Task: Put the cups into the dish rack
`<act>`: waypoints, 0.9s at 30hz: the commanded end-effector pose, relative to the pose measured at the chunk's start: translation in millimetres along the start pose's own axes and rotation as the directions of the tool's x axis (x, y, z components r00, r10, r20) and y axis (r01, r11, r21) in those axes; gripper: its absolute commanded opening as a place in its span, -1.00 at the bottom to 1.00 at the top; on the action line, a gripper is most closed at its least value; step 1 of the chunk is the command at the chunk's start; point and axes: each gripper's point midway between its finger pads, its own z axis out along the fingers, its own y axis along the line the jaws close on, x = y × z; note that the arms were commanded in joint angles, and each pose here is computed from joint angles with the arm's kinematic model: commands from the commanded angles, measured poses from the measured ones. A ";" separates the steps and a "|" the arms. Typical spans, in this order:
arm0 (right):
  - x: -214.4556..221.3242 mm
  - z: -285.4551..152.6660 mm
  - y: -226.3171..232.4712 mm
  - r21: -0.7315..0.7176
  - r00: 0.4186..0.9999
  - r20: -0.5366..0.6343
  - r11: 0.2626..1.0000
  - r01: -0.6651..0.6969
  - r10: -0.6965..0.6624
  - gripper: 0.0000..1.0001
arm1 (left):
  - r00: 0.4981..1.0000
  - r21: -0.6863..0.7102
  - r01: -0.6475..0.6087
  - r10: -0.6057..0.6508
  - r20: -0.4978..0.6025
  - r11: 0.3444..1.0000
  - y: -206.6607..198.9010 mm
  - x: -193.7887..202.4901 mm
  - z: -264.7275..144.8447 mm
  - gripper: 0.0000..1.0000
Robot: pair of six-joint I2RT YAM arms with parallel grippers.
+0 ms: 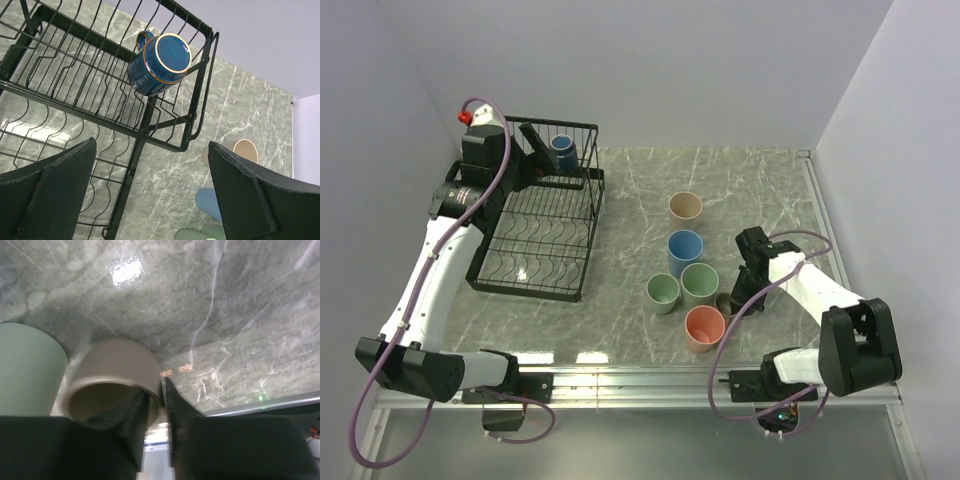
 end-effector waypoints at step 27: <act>-125.5 -336.2 152.2 -0.698 0.848 0.519 0.626 0.347 0.108 -1.00 | 0.998 0.693 0.053 -0.052 -0.023 0.719 -142.1 -40.1 -84.8 0.99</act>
